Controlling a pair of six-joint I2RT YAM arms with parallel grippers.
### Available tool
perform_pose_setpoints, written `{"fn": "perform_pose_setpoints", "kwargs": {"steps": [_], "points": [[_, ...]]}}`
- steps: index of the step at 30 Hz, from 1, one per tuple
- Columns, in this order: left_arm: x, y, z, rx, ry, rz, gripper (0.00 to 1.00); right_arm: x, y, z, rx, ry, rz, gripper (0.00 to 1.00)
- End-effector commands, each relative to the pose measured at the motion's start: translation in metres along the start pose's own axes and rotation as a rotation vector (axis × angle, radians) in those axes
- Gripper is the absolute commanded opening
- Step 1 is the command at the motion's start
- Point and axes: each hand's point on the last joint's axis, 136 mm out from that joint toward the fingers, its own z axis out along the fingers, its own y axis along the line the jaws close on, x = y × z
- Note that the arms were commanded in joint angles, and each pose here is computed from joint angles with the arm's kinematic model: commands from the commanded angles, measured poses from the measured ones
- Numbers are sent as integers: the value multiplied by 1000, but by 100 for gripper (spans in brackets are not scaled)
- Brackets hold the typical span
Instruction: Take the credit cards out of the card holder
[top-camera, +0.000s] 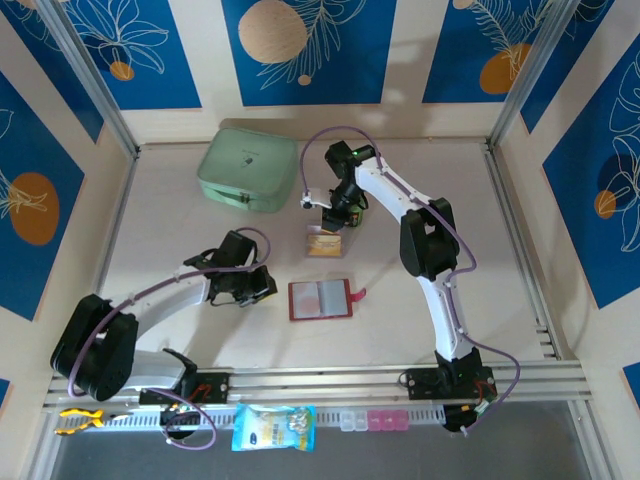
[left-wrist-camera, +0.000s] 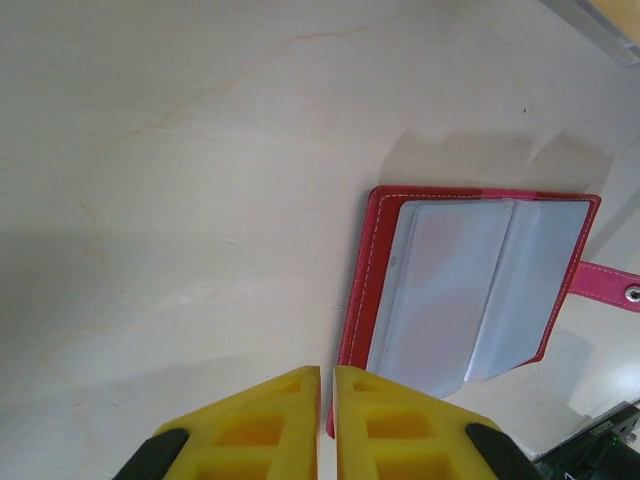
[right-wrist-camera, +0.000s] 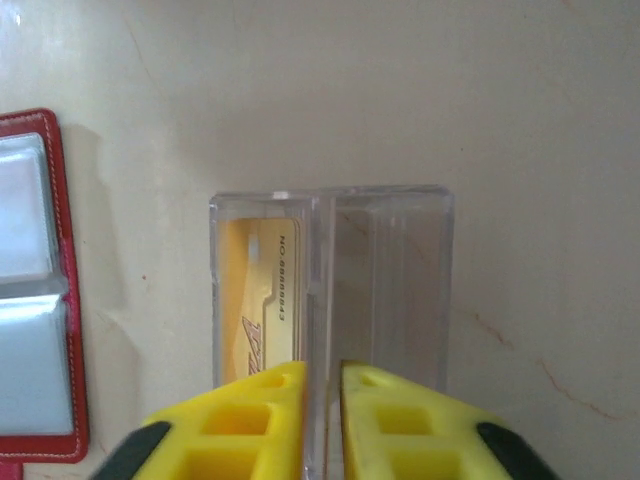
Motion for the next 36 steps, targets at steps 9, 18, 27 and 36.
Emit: {"fn": "perform_pose_setpoints", "kwargs": {"steps": [9,18,27,36], "points": [[1,3,-2,8,5,-6,11,-5,-23,-37,207,3,-41,31],[-1,-2,-2,27,2,-3,11,-20,-12,-53,241,-67,-34,30],[-1,-14,7,63,34,17,12,-36,25,-63,195,-205,183,28],[6,-31,25,80,81,59,11,-42,79,-45,99,-297,557,25]]}}
